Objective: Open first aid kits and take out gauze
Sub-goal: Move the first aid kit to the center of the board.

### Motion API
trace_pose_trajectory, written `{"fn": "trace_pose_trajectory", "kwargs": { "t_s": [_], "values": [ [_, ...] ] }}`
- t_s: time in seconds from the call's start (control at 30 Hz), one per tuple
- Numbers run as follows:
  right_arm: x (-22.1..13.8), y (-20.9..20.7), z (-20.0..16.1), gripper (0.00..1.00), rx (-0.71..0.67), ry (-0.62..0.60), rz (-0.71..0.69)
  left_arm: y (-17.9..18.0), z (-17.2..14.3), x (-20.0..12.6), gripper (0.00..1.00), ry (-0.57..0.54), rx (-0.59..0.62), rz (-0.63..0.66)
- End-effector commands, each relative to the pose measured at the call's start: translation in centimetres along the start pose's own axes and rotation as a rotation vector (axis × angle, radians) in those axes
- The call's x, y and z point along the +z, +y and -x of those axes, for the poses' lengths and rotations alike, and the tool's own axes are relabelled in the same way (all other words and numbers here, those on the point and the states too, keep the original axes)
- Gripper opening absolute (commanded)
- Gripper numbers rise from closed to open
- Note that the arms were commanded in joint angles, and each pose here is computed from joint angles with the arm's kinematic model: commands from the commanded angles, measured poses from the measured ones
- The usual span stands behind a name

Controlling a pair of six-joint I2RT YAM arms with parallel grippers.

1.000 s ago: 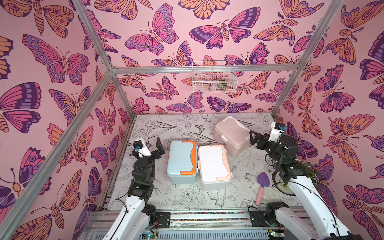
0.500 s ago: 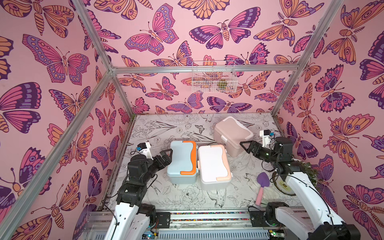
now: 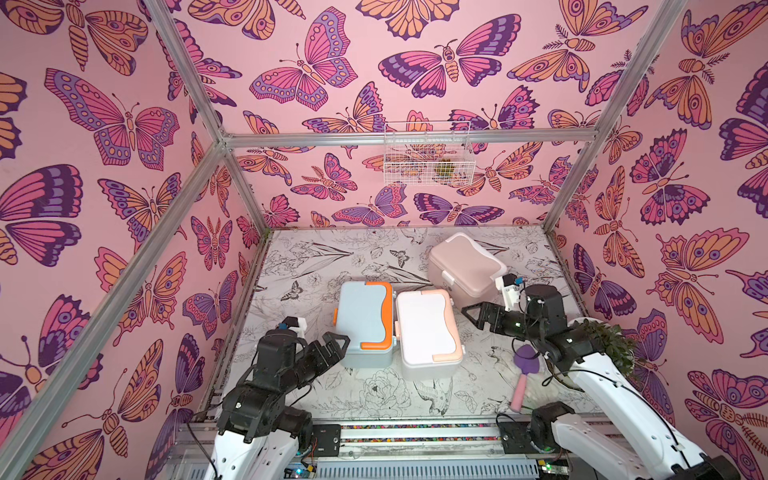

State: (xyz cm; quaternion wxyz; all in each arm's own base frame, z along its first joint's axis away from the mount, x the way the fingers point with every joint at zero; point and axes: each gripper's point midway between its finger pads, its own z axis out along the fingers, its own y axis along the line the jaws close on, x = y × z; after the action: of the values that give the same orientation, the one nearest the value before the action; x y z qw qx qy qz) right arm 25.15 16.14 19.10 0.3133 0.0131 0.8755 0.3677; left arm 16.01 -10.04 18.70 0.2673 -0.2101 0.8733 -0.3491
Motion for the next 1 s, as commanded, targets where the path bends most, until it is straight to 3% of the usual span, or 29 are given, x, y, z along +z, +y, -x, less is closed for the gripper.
{"fn": "trace_pose_trajectory", "kwargs": {
  "t_s": [0.0, 0.23, 0.6, 0.97],
  "values": [
    [0.2, -1.2, -1.2, 0.99, 0.0, 0.015, -0.075, 1.4, -2.6, 0.2, 1.0, 0.106, -0.032, 0.04],
    [0.5, -0.6, -0.5, 0.99, -0.012, 0.018, -0.058, 1.0, -3.1, 2.1, 1.0, 0.178, -0.004, 0.061],
    [1.0, -0.4, -2.7, 0.95, 0.017, 0.095, -0.003, -2.7, -3.1, 6.6, 1.0, 0.227, 0.003, -0.054],
    [0.9, 0.0, -3.2, 0.91, -0.005, 0.121, 0.014, -4.7, -0.3, 12.4, 1.0, 0.191, 0.028, -0.047]
  ]
}}
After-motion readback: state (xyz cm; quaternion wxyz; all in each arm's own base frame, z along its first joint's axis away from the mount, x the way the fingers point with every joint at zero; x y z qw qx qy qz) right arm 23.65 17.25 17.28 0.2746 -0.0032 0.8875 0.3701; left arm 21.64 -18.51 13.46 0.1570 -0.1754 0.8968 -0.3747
